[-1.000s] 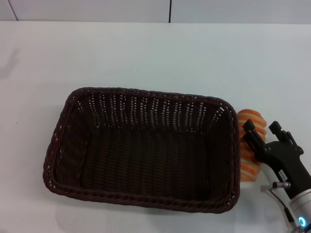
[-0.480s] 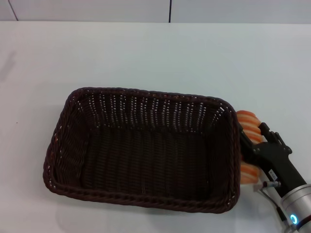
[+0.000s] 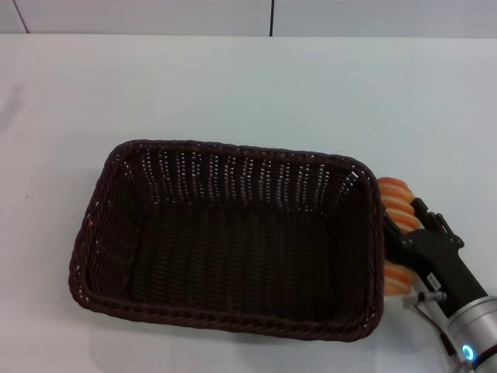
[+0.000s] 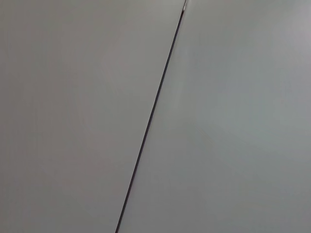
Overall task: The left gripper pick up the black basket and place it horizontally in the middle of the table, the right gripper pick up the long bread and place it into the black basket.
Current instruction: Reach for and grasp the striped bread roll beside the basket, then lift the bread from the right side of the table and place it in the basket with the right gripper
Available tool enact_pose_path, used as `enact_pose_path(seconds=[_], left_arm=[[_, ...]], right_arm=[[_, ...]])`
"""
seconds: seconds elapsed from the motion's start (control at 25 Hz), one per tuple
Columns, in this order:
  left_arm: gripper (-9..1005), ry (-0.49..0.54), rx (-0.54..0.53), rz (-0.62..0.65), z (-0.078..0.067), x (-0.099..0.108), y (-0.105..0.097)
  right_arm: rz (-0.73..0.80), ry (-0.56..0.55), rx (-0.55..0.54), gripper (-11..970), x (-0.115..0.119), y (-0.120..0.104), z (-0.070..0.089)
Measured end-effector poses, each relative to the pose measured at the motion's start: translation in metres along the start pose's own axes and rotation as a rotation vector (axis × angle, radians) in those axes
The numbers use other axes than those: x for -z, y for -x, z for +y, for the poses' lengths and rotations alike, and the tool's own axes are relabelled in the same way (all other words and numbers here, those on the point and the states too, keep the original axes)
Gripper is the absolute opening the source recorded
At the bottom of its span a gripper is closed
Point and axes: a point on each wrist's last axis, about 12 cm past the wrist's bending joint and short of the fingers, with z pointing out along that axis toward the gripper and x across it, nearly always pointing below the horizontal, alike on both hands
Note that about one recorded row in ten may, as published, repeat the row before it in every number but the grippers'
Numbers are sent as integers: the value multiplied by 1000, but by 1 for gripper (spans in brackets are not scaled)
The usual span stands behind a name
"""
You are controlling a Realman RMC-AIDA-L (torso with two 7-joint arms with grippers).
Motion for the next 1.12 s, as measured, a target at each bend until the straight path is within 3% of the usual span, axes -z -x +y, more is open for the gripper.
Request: enact_pose_path(seconds=[0.32, 0.56, 0.92, 1.12], left_arm=[[767, -10, 2, -24, -1, 4, 4], [766, -17, 4, -32, -1, 6, 7], [766, -7, 0, -44, 1, 12, 10], [767, -9, 3, -41, 1, 11, 10]], right_arm=[[11, 7, -5, 746, 2, -2, 0], [-6, 19, -12, 633, 5, -1, 2], [-349, 14, 7, 549, 42, 33, -10], [-492, 140, -14, 504, 51, 50, 0]])
